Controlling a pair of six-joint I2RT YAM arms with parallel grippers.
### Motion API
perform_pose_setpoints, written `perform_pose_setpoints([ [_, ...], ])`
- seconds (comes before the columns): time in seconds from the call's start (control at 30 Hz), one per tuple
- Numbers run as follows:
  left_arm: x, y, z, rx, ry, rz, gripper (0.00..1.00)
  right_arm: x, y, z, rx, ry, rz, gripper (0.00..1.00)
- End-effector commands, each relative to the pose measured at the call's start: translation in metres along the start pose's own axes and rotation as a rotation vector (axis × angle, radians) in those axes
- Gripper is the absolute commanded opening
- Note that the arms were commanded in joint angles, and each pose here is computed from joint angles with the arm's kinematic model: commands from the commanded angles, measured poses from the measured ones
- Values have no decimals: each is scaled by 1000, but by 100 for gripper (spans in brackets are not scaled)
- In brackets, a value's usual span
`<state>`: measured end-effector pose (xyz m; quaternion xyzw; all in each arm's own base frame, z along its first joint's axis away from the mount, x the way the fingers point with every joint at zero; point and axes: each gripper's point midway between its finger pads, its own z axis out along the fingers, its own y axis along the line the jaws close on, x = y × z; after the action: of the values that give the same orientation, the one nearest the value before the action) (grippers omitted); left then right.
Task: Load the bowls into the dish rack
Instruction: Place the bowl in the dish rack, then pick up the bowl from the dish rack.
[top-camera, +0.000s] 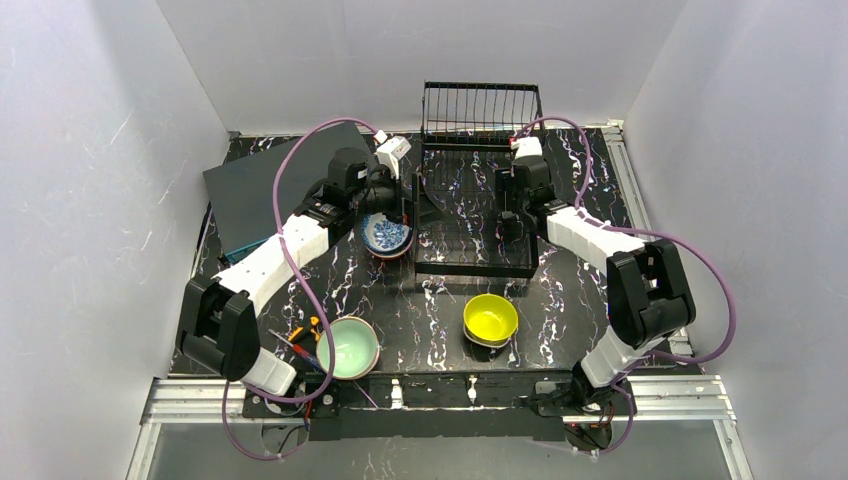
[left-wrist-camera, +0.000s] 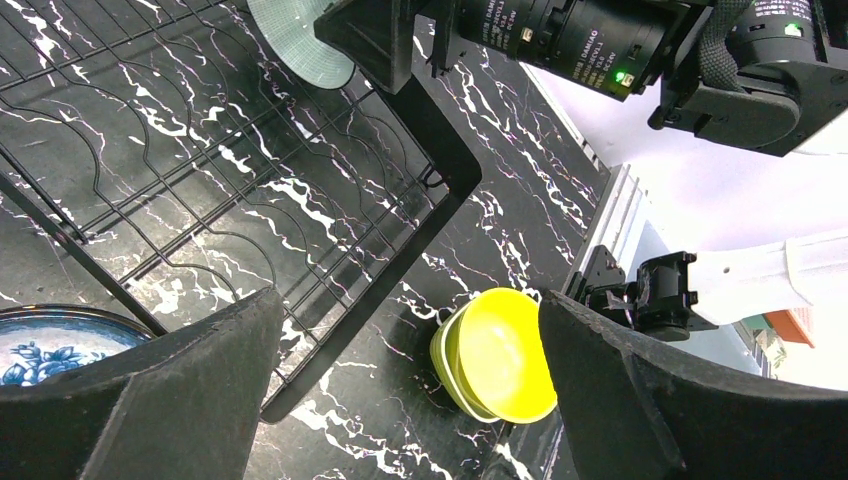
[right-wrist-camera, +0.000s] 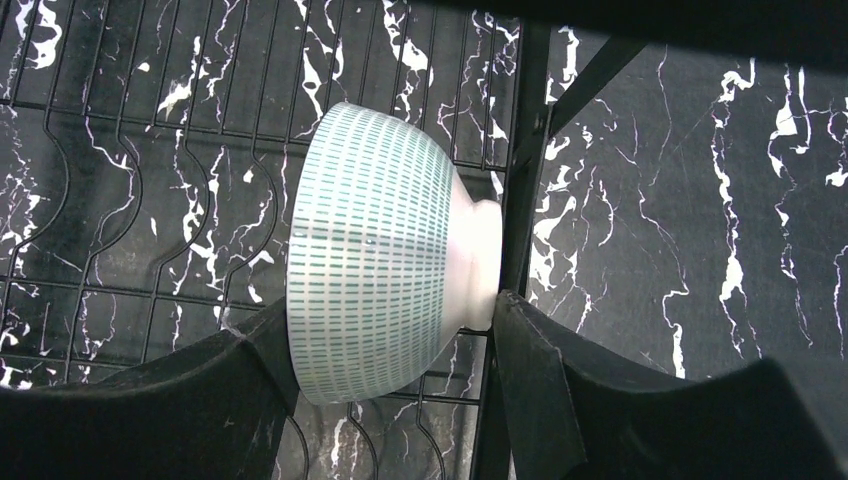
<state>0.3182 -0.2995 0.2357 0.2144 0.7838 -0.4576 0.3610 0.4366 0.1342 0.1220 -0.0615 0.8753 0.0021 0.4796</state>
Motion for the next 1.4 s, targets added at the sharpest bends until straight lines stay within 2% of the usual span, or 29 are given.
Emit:
perform_pose_setpoints([
  [0.0, -14, -16, -3, 45, -23, 31, 96, 4, 4, 8, -6, 29, -6, 73],
  [0.3, -13, -14, -2, 42, -19, 29, 96, 9, 24, 10, -76, 31, -30, 73],
  [0.67, -13, -15, -1, 46, -18, 26, 96, 10, 11, 6, 15, 25, -32, 74],
  [0.83, -12, -15, -2, 43, -18, 27, 96, 12, -6, 5, 98, 15, 69, 72],
  [1.0, -13, -15, -2, 41, -20, 29, 96, 11, -13, 6, 83, -16, 219, 70],
  [1.23, -14, -16, -3, 45, -22, 32, 96, 17, -9, 15, 60, 3, 273, 65],
  [1.37, -15, -17, -4, 43, -27, 35, 96, 17, -9, 14, 57, 4, 266, 52],
])
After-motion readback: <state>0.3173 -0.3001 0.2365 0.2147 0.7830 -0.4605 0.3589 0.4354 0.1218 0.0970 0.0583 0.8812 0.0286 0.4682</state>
